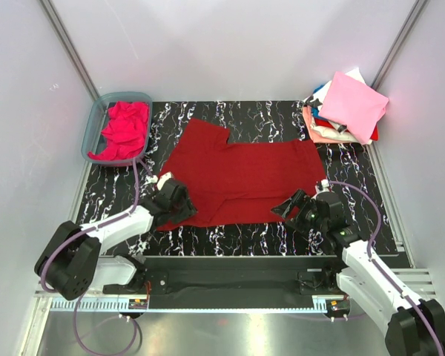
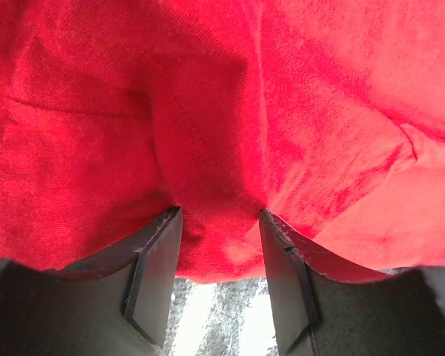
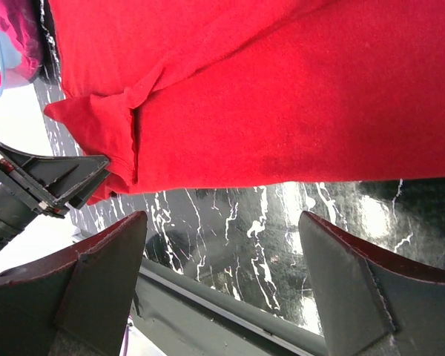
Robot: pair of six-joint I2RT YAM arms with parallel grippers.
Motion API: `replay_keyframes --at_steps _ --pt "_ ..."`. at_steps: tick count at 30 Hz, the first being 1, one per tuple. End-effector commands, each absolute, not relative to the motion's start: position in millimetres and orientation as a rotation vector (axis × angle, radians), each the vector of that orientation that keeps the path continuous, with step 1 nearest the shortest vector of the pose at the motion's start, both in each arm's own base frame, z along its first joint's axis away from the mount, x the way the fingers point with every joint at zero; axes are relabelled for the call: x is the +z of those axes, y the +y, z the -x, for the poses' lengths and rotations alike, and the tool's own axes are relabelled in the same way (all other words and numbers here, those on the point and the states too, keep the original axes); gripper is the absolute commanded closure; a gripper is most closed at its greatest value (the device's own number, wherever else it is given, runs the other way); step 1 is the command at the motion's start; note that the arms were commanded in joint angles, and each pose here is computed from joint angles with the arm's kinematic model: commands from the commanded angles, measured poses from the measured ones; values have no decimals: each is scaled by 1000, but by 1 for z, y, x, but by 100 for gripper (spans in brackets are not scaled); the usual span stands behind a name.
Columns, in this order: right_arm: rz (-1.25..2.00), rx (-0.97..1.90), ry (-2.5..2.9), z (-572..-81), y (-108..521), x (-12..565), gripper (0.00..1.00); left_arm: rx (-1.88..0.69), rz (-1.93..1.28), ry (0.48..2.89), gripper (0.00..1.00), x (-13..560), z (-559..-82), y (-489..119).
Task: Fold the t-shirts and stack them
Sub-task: Fold the tshirt
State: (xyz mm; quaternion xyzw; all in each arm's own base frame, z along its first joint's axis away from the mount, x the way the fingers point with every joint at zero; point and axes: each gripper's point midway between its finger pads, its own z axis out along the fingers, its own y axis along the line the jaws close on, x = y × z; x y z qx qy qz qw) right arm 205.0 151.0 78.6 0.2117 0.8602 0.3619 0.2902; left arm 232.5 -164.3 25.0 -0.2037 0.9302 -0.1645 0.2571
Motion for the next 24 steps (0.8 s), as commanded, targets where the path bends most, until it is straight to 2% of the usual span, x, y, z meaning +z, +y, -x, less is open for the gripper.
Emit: replay_keyframes --at_steps 1,12,24 --pt "-541 984 2221 -218 154 96 10 -492 557 2477 50 32 -244 -173" --pt "-538 989 2239 -219 157 92 10 -447 549 2461 49 45 -245 -167" --pt "-539 988 2245 -219 157 90 10 -416 515 2468 50 46 -268 -179"
